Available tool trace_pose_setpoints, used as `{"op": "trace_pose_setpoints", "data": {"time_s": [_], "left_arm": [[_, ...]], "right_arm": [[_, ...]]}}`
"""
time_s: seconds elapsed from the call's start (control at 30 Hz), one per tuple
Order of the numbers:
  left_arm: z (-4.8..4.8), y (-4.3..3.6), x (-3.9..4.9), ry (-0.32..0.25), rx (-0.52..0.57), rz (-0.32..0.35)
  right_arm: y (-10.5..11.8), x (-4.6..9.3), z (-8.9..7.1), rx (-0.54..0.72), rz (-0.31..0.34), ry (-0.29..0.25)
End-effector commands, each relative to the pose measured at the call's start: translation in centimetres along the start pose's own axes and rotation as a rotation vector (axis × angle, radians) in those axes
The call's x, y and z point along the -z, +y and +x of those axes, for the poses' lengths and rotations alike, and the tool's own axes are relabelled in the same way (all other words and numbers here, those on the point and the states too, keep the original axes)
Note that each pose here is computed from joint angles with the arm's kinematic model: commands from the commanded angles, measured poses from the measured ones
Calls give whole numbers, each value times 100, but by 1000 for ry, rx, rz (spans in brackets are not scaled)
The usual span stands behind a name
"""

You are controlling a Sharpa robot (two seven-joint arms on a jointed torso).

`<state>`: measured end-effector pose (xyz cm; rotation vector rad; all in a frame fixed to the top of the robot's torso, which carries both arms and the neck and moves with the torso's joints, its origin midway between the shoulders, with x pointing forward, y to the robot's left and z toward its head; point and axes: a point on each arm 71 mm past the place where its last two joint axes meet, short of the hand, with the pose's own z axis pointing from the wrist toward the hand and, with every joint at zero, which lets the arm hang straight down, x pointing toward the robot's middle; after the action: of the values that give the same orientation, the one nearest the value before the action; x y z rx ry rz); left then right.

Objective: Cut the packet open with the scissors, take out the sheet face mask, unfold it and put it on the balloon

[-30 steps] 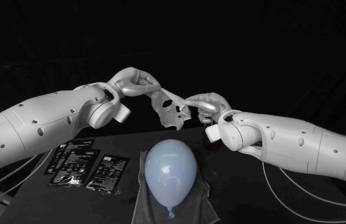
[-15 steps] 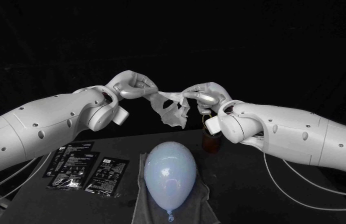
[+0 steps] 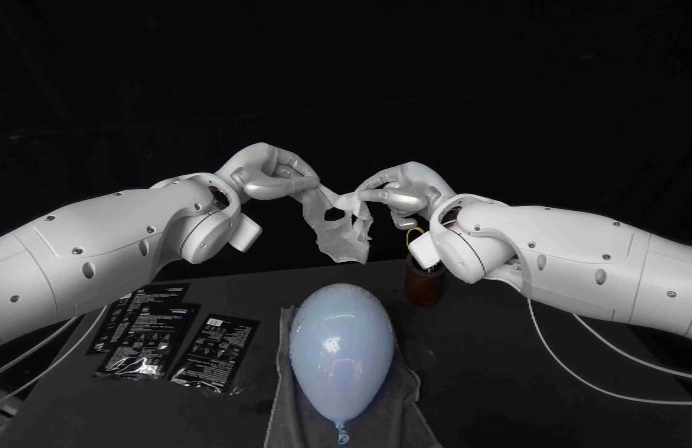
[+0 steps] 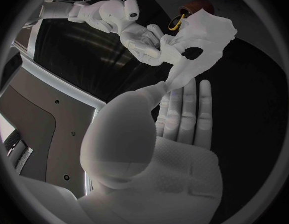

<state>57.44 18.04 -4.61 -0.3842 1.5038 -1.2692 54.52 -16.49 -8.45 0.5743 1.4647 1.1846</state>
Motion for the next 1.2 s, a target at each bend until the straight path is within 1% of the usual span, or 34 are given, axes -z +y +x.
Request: {"op": "trace_pose_setpoints", "data": {"time_s": [0.03,0.17,0.3,0.4,0.5,0.6,0.73,0.93,1.2], "left_arm": [[4,-22,-3,-5,-2,11],[1,-39,4,-5,0,19],[-12,-50,14,-6,2,27],[-19,-53,18,-1,3,28],[-21,-48,19,7,5,24],[-19,-38,15,21,3,15],[-7,-29,5,34,1,5],[27,-25,-14,49,1,-1],[54,-20,-29,55,0,-5]], "right_arm": [[-13,-16,22,107,13,44],[-63,-22,36,141,45,63],[-159,3,77,153,80,77],[-238,32,111,146,99,72],[-300,53,122,128,112,46],[-340,64,103,91,117,1],[-349,69,85,56,105,-41],[-317,67,112,26,79,-68],[-260,72,119,-6,38,-120]]}}
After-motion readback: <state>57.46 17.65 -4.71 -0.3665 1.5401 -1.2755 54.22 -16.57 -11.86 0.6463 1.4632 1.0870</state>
